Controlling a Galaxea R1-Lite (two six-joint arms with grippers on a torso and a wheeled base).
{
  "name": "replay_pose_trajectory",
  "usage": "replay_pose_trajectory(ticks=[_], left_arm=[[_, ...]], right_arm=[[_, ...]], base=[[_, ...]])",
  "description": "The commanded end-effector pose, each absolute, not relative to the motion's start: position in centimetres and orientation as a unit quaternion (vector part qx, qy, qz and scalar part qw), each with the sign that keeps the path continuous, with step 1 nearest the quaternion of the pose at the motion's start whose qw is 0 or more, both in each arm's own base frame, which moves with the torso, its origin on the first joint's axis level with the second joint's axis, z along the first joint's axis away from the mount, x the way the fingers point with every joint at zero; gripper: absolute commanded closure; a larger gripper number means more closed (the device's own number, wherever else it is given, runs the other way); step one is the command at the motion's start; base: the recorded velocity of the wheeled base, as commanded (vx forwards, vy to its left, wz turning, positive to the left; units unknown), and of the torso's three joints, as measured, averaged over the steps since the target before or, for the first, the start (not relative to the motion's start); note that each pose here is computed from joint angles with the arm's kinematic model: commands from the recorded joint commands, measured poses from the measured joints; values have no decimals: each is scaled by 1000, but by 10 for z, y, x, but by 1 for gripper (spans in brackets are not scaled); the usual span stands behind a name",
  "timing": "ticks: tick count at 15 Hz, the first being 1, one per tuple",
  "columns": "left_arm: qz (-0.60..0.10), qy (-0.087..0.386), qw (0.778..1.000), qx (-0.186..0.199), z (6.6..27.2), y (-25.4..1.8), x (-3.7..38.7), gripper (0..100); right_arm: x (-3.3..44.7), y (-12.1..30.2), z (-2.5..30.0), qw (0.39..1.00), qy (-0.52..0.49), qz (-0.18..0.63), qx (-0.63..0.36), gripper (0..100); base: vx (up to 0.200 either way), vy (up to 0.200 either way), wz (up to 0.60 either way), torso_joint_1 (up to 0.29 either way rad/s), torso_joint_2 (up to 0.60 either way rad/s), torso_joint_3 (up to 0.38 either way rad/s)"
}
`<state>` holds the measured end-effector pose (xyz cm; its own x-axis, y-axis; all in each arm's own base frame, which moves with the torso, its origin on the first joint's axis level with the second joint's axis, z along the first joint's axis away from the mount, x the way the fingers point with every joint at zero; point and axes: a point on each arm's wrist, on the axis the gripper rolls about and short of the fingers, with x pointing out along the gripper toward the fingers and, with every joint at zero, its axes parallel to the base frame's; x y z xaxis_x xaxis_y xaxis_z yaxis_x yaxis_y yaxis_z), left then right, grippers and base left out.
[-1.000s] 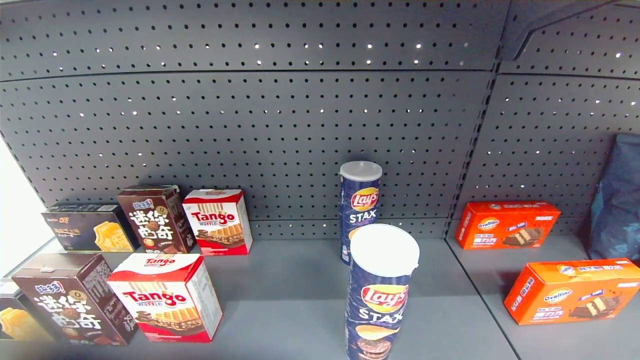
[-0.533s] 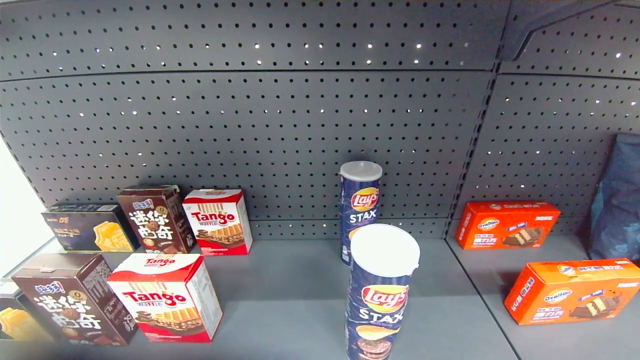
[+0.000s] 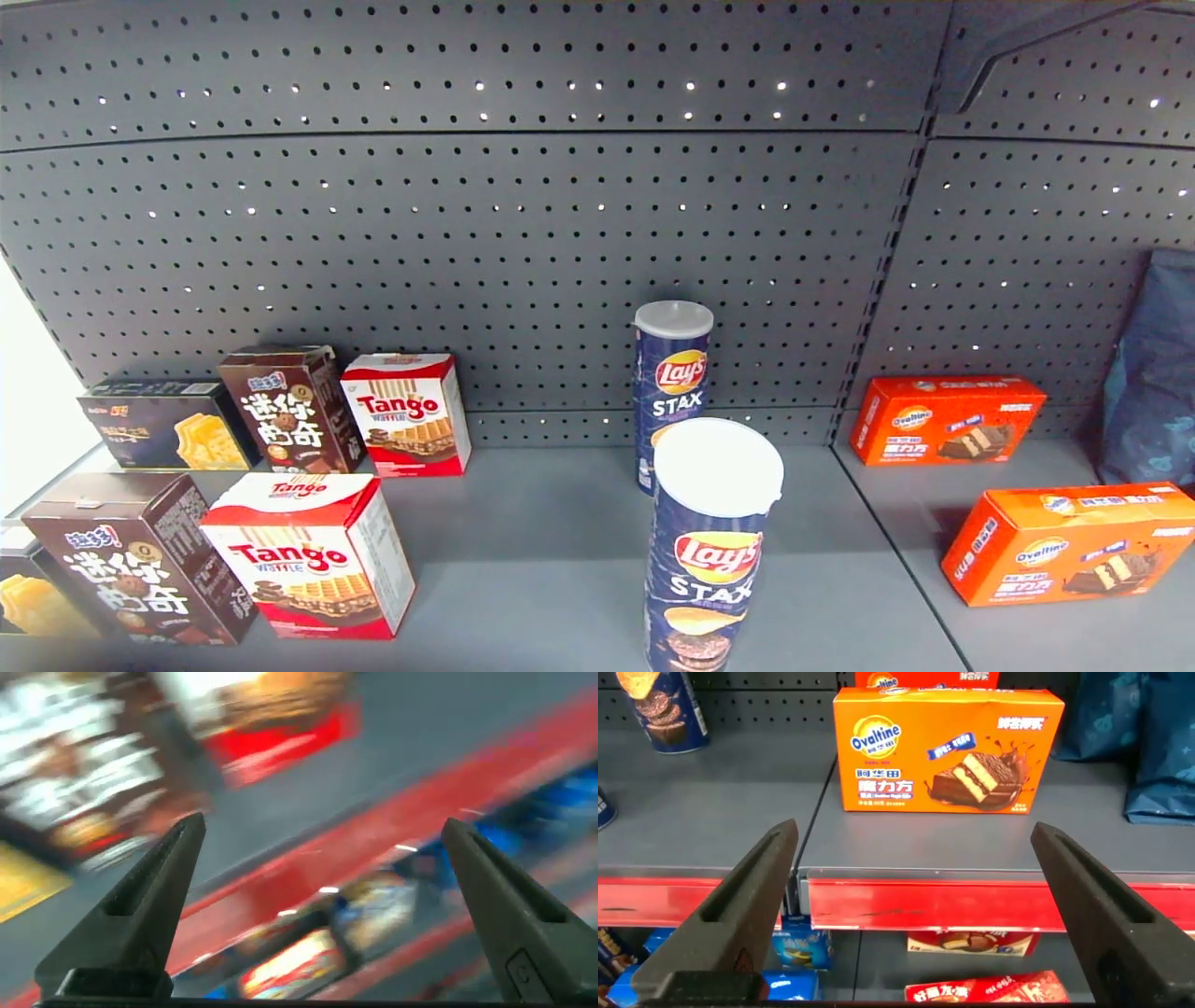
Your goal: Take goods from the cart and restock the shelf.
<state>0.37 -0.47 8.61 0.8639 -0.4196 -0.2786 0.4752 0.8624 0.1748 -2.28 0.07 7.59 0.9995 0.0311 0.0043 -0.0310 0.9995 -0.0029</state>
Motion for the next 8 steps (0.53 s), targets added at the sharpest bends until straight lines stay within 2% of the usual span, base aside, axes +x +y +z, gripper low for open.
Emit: replay_pose_trajectory(ticks=[1, 2, 3, 4, 6, 7, 8], left_arm=[[-176, 92, 972, 122, 85, -7, -2, 0], [-150, 77, 978, 124, 85, -6, -5, 0], [-46, 30, 993, 104, 84, -2, -15, 0], [-19, -6, 996, 89, 82, 0, -21, 0], [-13, -22, 998, 50, 80, 0, -23, 0], [-17, -5, 999, 38, 77, -1, -23, 0], [-28, -1, 998, 51, 76, -1, -23, 0]], right_arm=[[-23, 1, 76, 1000, -2, 16, -2, 0], [-23, 1, 76, 1000, -2, 16, -2, 0], [-23, 1, 76, 1000, -2, 16, -2, 0], [-23, 1, 76, 1000, -2, 16, -2, 0], [-23, 1, 76, 1000, -2, 16, -2, 0], [-23, 1, 76, 1000, -2, 16, -2, 0], [-23, 1, 76, 1000, -2, 16, -2, 0]], base=[[0, 0, 0, 0, 0, 0], [0, 0, 0, 0, 0, 0], [0, 0, 0, 0, 0, 0], [0, 0, 0, 0, 0, 0], [0, 0, 0, 0, 0, 0], [0, 0, 0, 0, 0, 0], [0, 0, 0, 0, 0, 0]])
